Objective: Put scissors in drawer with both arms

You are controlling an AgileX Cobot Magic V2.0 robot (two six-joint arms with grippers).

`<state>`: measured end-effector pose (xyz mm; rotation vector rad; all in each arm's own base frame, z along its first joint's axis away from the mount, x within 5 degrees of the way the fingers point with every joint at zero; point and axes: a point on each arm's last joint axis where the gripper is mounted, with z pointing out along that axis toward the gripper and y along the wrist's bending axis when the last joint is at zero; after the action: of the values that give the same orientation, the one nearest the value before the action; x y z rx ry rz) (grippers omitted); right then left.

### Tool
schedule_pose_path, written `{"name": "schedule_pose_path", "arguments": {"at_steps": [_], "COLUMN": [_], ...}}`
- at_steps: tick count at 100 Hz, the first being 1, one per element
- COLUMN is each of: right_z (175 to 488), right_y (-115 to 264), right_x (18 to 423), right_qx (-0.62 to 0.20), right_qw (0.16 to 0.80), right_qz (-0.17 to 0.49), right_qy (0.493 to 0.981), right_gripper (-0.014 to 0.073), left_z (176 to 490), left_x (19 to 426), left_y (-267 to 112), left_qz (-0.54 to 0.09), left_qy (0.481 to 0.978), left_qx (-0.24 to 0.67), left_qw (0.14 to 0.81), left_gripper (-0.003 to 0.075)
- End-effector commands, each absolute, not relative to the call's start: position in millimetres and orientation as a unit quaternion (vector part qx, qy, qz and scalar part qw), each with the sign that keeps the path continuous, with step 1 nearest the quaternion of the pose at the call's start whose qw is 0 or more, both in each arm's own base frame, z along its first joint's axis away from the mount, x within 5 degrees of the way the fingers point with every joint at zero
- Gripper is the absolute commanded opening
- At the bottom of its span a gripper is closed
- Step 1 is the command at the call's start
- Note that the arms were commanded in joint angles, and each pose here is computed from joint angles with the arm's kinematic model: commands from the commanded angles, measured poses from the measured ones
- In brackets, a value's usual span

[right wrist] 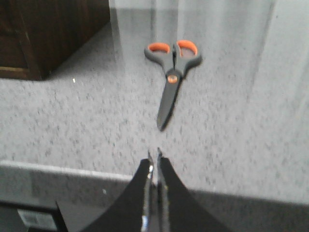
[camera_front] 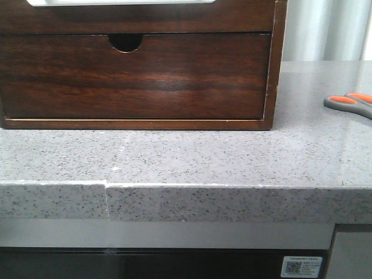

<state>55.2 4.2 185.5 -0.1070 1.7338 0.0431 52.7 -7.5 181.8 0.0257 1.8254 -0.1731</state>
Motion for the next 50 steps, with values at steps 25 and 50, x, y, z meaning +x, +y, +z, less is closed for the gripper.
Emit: {"name": "schedule_pose_path", "arguments": {"at_steps": [25, 50], "right_z": [208, 213], "right_y": [6, 5], "right_x": [55, 54], "right_qx": [-0.042, 0.036], "right_qw": [0.746, 0.752], "right_qz": [0.036, 0.117], "right_qy": [0.663, 0.647], "right_gripper": [-0.0031, -0.0032], "left_z": [188, 196], "left_x": [52, 52], "left_y": [-15, -18], "left_qz": [-0.235, -0.386], "left_qy": [0.738, 0.675], "left_qx": [-0.107, -0.232], "left_qw": [0.624, 0.584], "left_gripper": [-0.0019, -0.0019]}}
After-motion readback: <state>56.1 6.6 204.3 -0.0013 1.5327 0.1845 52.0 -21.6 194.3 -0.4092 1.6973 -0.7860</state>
